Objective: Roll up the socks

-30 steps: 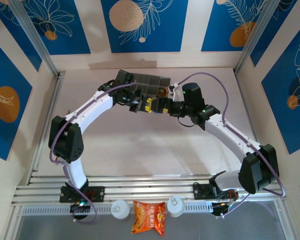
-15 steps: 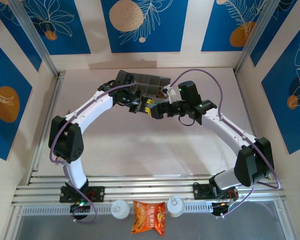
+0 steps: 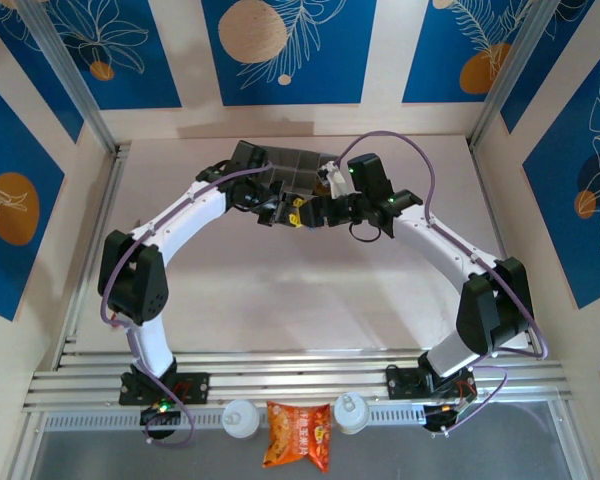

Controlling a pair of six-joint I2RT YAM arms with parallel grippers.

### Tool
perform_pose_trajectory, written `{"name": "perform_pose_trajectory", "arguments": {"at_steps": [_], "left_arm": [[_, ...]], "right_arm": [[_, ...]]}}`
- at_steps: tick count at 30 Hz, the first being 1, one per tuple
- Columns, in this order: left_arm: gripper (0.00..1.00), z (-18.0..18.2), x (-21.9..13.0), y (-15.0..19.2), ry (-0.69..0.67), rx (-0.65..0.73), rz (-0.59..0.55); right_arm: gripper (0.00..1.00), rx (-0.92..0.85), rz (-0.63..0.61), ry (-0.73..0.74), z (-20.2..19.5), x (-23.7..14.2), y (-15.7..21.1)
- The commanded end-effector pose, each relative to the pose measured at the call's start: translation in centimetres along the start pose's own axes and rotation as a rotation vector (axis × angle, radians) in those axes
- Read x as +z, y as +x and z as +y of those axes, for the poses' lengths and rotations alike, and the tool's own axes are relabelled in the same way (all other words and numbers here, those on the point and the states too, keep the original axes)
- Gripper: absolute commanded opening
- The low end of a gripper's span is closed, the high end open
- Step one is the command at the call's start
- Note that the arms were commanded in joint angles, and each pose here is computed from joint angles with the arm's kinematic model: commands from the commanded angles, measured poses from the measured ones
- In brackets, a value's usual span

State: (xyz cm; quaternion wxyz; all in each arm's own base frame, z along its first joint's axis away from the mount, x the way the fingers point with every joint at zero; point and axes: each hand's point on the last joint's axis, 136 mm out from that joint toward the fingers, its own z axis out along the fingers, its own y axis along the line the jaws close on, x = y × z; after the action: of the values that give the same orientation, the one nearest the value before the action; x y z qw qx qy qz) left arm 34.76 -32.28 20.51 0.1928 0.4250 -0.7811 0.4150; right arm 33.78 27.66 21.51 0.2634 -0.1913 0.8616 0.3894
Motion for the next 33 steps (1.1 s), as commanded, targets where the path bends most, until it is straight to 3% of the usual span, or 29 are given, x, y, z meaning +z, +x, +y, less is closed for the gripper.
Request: {"name": "perform_pose_trajectory", "arguments": {"at_steps": [1, 6, 10, 14, 15, 19, 22, 25, 27, 33], "left_arm": [[0.00, -0.7, -0.4, 0.8, 0.011, 0.010, 0.033], [0.00, -0.9, -0.4, 0.9, 0.017, 0.009, 0.034], [0.00, -0.9, -0.4, 0.8, 0.017, 0.009, 0.032], [0.00, -1.2, -0.4, 0.9, 0.027, 0.018, 0.033], [0.00, -1.3, -0.4, 0.9, 0.033, 0.021, 0.031], [0.33, -2.1, -1.0, 0.5, 0.085, 0.043, -0.014], [0.67, -2.8, -1.6, -0.1, 0.119, 0.053, -0.054], [0.93, -3.2, -2.8, -1.0, 0.123, 0.081, -0.131], [1.00, -3.5, -4.2, -1.9, 0.123, 0.112, -0.207], [1.00, -1.1, -10.3, -4.3, -0.047, 0.266, -0.525]], "right_arm": [[0.57, 0.025, 0.012, 0.007, 0.2, -0.1, 0.2], [0.54, 0.048, 0.010, 0.030, -0.4, -0.3, 1.1], [0.31, 0.058, 0.015, 0.045, -0.5, -0.4, 1.2], [0.02, 0.050, 0.006, 0.092, -0.5, -0.6, 0.8], [0.00, 0.054, 0.000, 0.114, -0.6, -0.9, 0.5], [0.00, 0.088, 0.007, 0.183, -0.9, -1.6, 0.3], [0.00, 0.131, 0.030, 0.239, -1.3, -2.3, 0.4], [0.00, 0.180, 0.052, 0.296, -1.9, -2.9, 0.6], [0.00, 0.216, 0.064, 0.333, -2.4, -3.4, 0.6], [0.00, 0.328, 0.074, 0.463, -4.1, -4.5, -1.6]]}}
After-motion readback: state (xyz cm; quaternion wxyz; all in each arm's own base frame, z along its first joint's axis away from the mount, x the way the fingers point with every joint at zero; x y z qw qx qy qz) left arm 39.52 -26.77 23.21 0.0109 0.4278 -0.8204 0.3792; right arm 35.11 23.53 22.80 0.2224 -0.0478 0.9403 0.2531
